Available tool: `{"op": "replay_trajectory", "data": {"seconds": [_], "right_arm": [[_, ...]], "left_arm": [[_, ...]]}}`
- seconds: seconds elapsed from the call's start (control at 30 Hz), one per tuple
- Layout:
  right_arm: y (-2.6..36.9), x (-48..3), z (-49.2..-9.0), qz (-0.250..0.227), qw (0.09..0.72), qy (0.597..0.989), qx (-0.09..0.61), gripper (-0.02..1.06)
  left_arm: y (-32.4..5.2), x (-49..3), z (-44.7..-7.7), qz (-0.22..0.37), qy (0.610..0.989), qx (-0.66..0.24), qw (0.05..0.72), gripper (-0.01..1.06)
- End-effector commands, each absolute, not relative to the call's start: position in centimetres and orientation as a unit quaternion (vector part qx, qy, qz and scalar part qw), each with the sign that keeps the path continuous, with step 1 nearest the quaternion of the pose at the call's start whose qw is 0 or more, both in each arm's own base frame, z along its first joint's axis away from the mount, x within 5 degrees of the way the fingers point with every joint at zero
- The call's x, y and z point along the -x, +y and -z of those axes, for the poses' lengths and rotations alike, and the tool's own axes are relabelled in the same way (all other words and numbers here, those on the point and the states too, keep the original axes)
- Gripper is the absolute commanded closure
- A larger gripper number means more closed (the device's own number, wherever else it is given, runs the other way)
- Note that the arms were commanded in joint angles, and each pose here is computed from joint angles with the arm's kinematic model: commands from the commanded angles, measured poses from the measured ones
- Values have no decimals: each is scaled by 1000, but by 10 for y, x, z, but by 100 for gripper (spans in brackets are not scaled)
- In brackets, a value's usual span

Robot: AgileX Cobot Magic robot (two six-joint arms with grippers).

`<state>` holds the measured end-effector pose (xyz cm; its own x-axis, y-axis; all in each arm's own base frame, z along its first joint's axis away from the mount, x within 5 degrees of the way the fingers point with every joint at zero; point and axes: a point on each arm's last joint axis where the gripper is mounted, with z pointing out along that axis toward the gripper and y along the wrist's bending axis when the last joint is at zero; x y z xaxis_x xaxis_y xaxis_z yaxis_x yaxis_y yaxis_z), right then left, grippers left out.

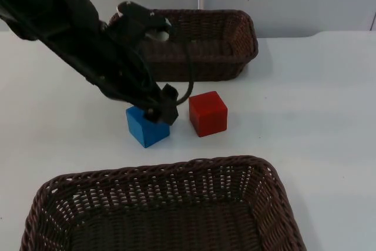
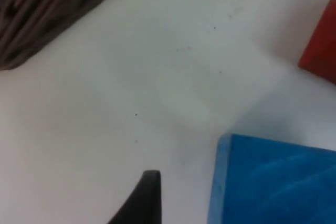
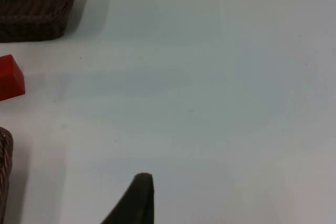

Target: Pick up one cube with the left hand and place it into the upper basket. Pick up one cube with the right hand and place it into the lower basket.

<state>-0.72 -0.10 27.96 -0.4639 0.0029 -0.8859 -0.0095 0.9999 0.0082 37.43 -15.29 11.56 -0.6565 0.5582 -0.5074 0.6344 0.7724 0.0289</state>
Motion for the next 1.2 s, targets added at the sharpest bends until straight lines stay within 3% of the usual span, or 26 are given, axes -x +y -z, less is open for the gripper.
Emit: {"op": "replay_trajectory", "data": {"seconds": [0.0,0.27,0.67,0.8,1.0,1.17], "right_arm": [[-1,7,-280,1,520,854,3,-1],[-1,7,-280,1,520,854,3,-1],[-1,7,-280,1,520,854,3,-1],[-1,7,-280,1,520,854,3,-1],[-1,7,-280,1,520,854,3,-1],[-1,7,-280,1,520,854,3,-1]], "left_arm": [[-156,-378,-112,70,904,-335,257,0],[-154,-381,-82,52,906,-338,248,0],[-153,-384,-79,43,903,-340,260,4],[-153,-384,-79,44,903,-340,259,21],[-154,-384,-79,44,903,-340,258,33],[-154,-384,-79,47,905,-335,258,52]]}}
